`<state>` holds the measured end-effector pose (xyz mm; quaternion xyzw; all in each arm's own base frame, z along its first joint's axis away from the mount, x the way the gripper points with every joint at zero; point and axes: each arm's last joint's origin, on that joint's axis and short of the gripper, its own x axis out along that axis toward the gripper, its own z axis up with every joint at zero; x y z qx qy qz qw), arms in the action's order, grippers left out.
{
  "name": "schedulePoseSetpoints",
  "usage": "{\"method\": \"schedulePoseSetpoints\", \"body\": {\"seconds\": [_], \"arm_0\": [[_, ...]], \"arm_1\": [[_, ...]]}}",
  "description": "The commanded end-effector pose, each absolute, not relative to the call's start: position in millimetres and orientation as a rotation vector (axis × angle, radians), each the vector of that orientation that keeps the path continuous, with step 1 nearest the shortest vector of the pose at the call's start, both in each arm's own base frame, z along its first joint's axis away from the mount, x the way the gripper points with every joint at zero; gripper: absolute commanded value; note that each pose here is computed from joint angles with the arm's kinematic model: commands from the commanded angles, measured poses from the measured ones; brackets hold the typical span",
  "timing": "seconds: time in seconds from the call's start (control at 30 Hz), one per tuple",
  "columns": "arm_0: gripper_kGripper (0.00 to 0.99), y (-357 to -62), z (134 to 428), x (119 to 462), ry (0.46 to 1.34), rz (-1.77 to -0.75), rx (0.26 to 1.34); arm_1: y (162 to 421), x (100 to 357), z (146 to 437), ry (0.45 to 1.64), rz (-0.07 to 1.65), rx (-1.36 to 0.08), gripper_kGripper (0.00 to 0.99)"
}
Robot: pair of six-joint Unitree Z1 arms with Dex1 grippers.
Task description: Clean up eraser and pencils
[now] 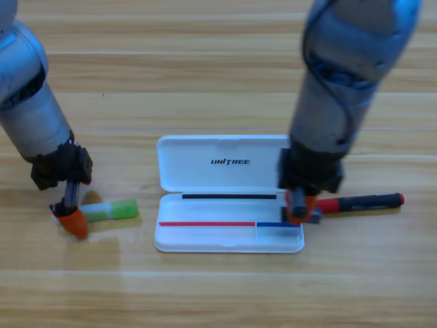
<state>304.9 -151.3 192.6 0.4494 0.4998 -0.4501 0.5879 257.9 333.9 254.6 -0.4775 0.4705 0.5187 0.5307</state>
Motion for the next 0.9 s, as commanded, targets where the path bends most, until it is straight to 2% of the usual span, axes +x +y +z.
{"method": "schedulePoseSetpoints", "body": {"seconds": [0.03, 0.2, 0.43, 0.63, 0.7, 0.8, 0.83, 0.87, 0.9], "arm_0": [[0.971, -161.5, 168.3, 298.2, 1.209, -1.086, 1.064], [0.834, -162.1, 165.7, 297.9, 1.208, -1.088, 1.061], [0.589, -162.7, 163.3, 297.1, 1.186, -1.098, 1.082], [0.221, -162.1, 160.1, 295.7, 1.177, -1.121, 1.100], [0.000, -162.2, 160.6, 295.9, 1.168, -1.125, 1.107], [0.000, -161.3, 162.4, 294.1, 1.150, -1.121, 1.107], [0.000, -161.0, 163.1, 293.6, 1.149, -1.120, 1.107], [0.000, -160.9, 164.1, 293.2, 1.147, -1.120, 1.108], [0.000, -160.5, 166.4, 292.8, 1.145, -1.116, 1.109]], "arm_1": [[362.4, 262.3, 214.6, 1.180, 1.261, -1.197, 0.000], [367.3, 265.0, 207.0, 1.189, 1.263, -1.201, 0.000], [368.2, 265.7, 199.3, 1.206, 1.265, -1.207, 0.000], [369.4, 266.6, 196.8, 1.209, 1.265, -1.208, 0.000], [370.1, 267.1, 196.1, 1.209, 1.265, -1.208, 0.000], [370.7, 267.6, 195.4, 1.209, 1.264, -1.209, 0.000], [370.8, 267.8, 195.7, 1.207, 1.263, -1.210, 0.043], [371.1, 268.2, 195.3, 1.207, 1.260, -1.213, 0.190], [371.0, 268.4, 194.6, 1.208, 1.256, -1.217, 0.270]]}}
